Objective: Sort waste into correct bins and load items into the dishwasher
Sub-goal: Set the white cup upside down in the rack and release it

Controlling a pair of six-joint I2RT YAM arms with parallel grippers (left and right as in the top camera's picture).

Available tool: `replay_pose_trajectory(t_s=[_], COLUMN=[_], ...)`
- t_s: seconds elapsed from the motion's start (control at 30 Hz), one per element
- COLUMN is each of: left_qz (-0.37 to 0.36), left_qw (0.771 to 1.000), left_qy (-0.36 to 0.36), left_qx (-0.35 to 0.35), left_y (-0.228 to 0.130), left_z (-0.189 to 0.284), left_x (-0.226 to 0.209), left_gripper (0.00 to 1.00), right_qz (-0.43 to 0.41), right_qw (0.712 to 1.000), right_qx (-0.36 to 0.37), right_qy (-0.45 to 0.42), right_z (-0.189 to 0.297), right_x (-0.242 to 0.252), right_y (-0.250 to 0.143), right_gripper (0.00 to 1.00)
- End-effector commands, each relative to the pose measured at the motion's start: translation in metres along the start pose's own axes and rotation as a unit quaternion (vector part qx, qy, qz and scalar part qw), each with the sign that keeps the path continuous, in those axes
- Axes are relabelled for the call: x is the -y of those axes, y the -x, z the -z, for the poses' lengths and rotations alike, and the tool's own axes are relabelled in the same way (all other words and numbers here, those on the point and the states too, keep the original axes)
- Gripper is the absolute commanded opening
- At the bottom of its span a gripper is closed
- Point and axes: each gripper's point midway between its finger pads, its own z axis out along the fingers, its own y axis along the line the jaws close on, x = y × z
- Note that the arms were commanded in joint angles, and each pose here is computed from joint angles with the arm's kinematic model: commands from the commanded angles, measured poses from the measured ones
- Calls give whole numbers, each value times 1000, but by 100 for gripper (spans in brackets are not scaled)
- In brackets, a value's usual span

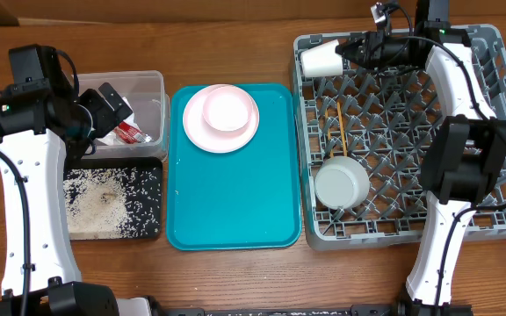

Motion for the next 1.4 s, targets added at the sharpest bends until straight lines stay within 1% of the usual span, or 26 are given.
replay_pose_trajectory(t_s=[0.0, 0.2, 0.4, 0.47, 0.57, 0.7, 0.8, 0.9, 1.07, 1.2, 1.27, 1.3, 1.37], left_qz=[2, 2, 2, 2, 2, 2, 2, 2, 2, 2, 2, 2, 2], left_qw=[1000, 1000, 1000, 1000, 1000, 1000, 1000, 1000, 1000, 1000, 1000, 1000, 1000], left_qy=[-8, -8, -8, -8, -8, -8, -8, -8, -8, -8, -8, -8, -8], left_qx=[14, 14, 14, 14, 14, 14, 14, 14, 14, 14, 14, 14, 14], left_y=[3, 3, 3, 3, 3, 3, 3, 3, 3, 3, 3, 3, 3], left_z=[9, 9, 9, 9, 9, 9, 9, 9, 9, 9, 9, 9, 9], left_x=[4, 4, 4, 4, 4, 4, 4, 4, 4, 4, 4, 4, 4], left_gripper=[100, 100, 100, 100, 100, 100, 100, 100, 100, 100, 100, 100, 100], right_qz=[-9, -21, -40, -50, -63, -76, -83, -90, -80, -51, -26, -14, 11], right_qw=[997, 995, 994, 993, 992, 991, 990, 989, 988, 977, 968, 964, 954], right_qx=[0, -2, 7, 11, 15, 20, 22, 25, 34, 42, 46, 47, 48], right_qy=[-79, -94, -101, -104, -107, -110, -112, -114, -131, -200, -244, -261, -296], right_z=[0, 4, 22, 30, 40, 50, 55, 63, 79, 93, 97, 97, 94], right_x=[37, 43, 52, 57, 61, 66, 67, 65, 44, 25, 10, 3, -10], right_y=[-3, -6, -6, -6, -7, -8, -9, -8, -2, 4, 9, 10, 14], right_gripper=[4, 4, 6, 15, 19, 33, 37, 38, 38, 38, 32, 26, 6])
